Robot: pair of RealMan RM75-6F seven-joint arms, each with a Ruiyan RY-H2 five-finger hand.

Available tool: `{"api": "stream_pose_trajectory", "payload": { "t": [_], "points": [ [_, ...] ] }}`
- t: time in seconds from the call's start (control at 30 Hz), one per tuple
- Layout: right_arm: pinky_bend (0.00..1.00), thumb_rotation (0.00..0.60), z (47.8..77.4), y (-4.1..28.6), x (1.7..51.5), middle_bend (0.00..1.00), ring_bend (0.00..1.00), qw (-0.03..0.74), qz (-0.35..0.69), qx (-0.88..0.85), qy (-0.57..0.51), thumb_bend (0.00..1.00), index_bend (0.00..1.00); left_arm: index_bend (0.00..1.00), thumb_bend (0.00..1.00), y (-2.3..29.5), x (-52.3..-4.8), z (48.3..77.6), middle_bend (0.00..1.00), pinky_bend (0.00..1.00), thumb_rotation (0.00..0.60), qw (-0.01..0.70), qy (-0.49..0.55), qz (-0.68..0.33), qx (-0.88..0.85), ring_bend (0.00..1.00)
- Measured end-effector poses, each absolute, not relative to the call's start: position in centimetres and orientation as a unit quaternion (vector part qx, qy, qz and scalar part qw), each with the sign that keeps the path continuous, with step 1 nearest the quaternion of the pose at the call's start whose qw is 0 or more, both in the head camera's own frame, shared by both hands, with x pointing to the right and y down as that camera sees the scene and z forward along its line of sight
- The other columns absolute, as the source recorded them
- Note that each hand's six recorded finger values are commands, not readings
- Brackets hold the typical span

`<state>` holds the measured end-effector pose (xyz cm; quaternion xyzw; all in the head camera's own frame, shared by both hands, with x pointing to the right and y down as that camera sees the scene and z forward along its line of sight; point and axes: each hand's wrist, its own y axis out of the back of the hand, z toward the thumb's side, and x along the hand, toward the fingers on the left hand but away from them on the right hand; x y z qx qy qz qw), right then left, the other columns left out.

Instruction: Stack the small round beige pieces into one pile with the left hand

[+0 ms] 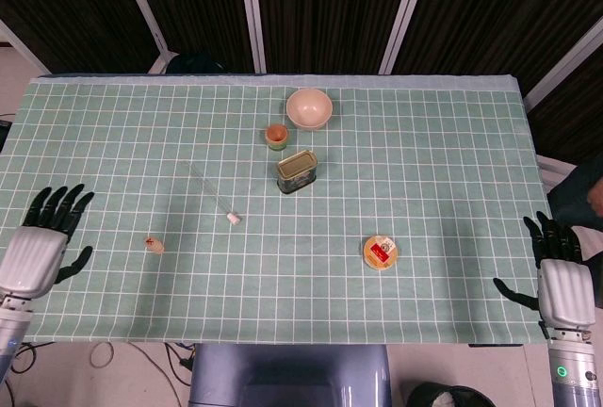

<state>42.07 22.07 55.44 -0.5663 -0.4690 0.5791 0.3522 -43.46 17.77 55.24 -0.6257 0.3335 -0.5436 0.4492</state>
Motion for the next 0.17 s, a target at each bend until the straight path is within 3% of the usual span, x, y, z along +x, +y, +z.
{"api": "stream_pose_trajectory", "payload": {
  "t": [0.17],
  "points": [
    [0.0,0.6,55.1,22.0,41.2,0.01,0.03,0.377,0.551,-0.588,-0.457,0.23,0.09,0.01,0.31,18.5,-46.2,54.6,0.0,0.0,0.6,0.436,0.362,-0.546,-0.617,0.0]
  ]
}}
